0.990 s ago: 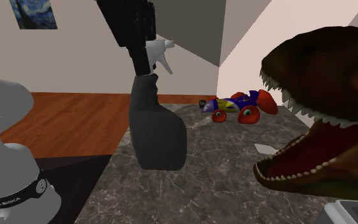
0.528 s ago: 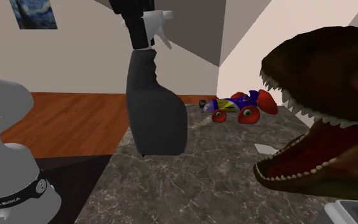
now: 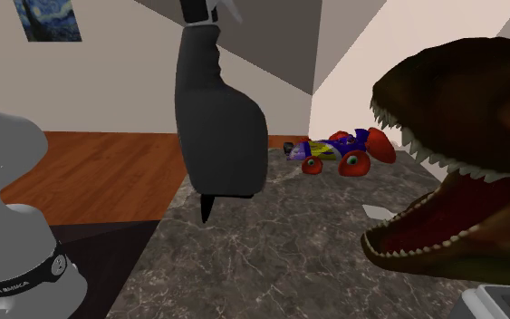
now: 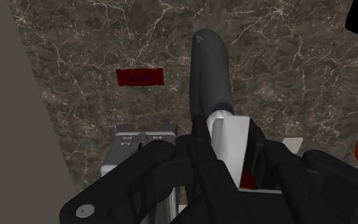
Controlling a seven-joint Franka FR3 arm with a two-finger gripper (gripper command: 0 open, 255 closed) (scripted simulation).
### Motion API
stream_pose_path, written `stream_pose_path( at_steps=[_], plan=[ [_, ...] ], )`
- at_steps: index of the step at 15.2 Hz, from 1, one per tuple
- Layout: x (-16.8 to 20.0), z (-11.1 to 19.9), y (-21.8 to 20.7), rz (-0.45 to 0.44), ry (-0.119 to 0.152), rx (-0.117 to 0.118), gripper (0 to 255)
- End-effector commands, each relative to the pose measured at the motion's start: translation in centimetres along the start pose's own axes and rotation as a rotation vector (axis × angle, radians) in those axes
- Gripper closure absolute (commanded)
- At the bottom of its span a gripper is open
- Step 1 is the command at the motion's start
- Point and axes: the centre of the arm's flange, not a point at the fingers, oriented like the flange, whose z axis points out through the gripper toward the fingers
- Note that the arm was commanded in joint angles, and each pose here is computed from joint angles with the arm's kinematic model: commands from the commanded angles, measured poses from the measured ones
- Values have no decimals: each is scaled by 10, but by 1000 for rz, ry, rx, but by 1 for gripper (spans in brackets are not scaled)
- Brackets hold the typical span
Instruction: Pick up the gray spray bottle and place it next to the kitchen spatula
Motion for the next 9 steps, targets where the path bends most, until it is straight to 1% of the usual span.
stream_pose_path(
  at_steps=[1,6,9],
  plan=[
    [2,-11,2,0,0,0,255],
    [5,-36,2,0,0,0,255],
    [27,-12,-21,0,0,0,255]
  ],
)
